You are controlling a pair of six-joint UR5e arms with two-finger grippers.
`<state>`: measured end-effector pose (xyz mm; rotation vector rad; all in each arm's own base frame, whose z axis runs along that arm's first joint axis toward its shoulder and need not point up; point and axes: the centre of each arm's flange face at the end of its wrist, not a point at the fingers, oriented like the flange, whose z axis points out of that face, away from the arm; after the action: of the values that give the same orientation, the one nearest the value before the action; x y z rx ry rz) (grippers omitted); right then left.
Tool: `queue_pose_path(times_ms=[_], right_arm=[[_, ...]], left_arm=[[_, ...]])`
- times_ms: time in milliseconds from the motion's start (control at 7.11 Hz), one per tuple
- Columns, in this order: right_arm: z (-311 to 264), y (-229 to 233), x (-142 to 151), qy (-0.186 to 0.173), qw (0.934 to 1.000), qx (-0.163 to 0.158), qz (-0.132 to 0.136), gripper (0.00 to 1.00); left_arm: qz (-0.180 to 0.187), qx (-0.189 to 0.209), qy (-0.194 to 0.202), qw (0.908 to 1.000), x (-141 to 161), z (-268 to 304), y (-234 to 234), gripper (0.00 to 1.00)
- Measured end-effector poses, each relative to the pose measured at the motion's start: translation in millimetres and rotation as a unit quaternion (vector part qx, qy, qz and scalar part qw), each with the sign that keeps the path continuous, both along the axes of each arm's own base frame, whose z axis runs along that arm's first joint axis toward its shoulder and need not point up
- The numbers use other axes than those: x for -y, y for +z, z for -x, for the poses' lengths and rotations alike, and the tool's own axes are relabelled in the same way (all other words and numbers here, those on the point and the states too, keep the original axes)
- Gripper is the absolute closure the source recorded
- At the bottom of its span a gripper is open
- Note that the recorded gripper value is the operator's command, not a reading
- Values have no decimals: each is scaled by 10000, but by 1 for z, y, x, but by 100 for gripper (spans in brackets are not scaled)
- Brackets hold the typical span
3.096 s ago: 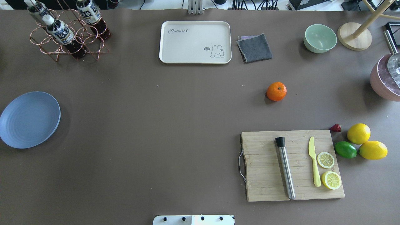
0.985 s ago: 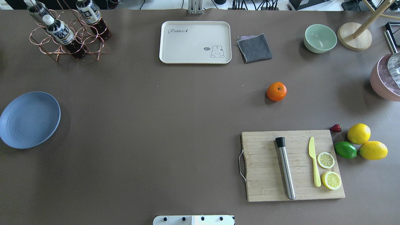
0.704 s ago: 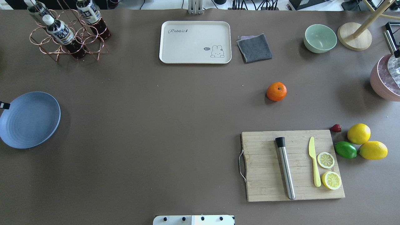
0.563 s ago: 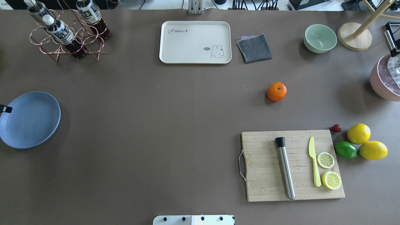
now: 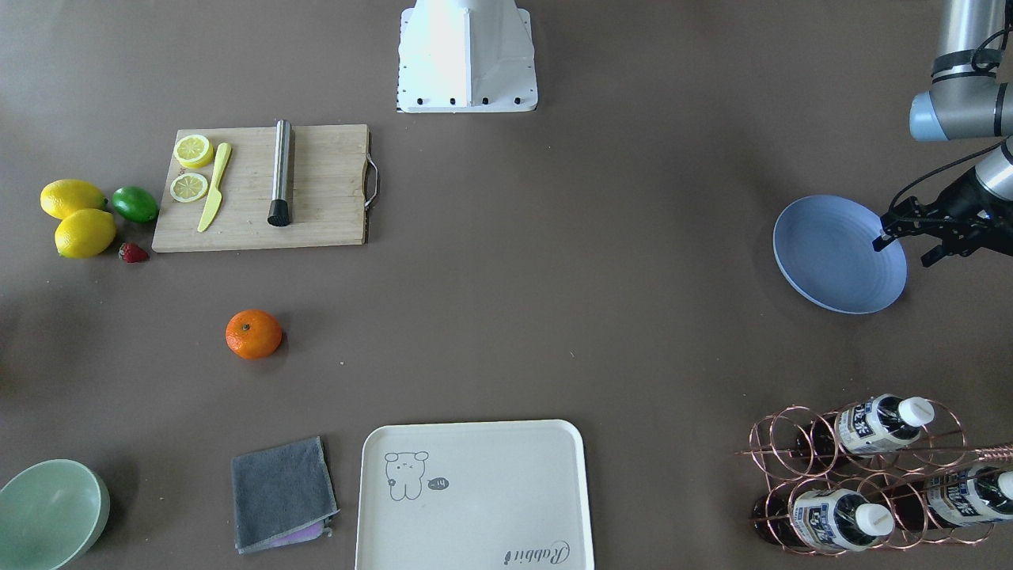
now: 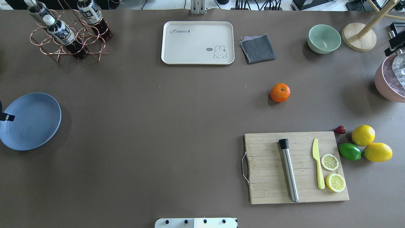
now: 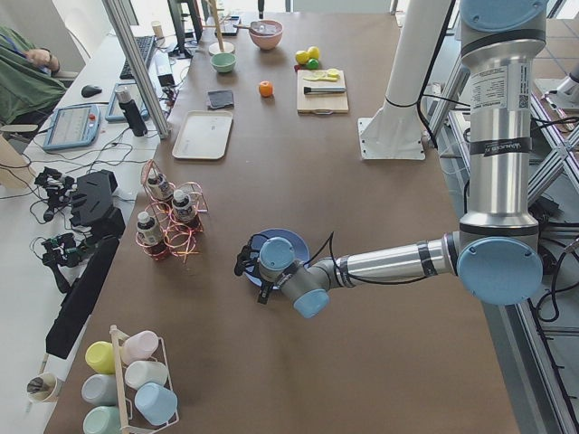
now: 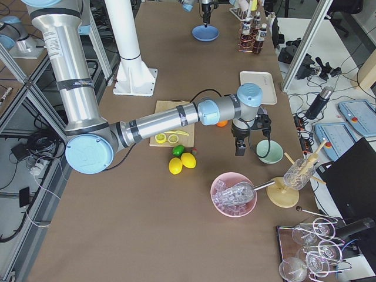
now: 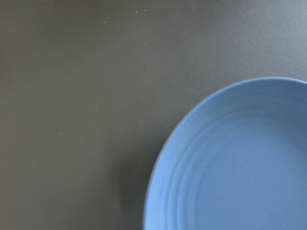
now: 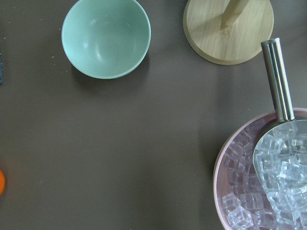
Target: Pick orange to plate
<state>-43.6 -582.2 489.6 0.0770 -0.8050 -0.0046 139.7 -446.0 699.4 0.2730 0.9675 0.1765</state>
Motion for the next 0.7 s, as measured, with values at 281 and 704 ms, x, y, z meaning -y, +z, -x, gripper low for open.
queue_pose_path(times_ms=[281, 704], right_arm=[[1, 0, 0, -2, 10000, -3, -2, 0], [1, -1, 0, -2, 10000, -3, -9, 0]], left_arm=[[75, 35, 82, 9999, -5, -5, 9, 66], [102, 41, 110, 9999, -17, 0, 18, 100]])
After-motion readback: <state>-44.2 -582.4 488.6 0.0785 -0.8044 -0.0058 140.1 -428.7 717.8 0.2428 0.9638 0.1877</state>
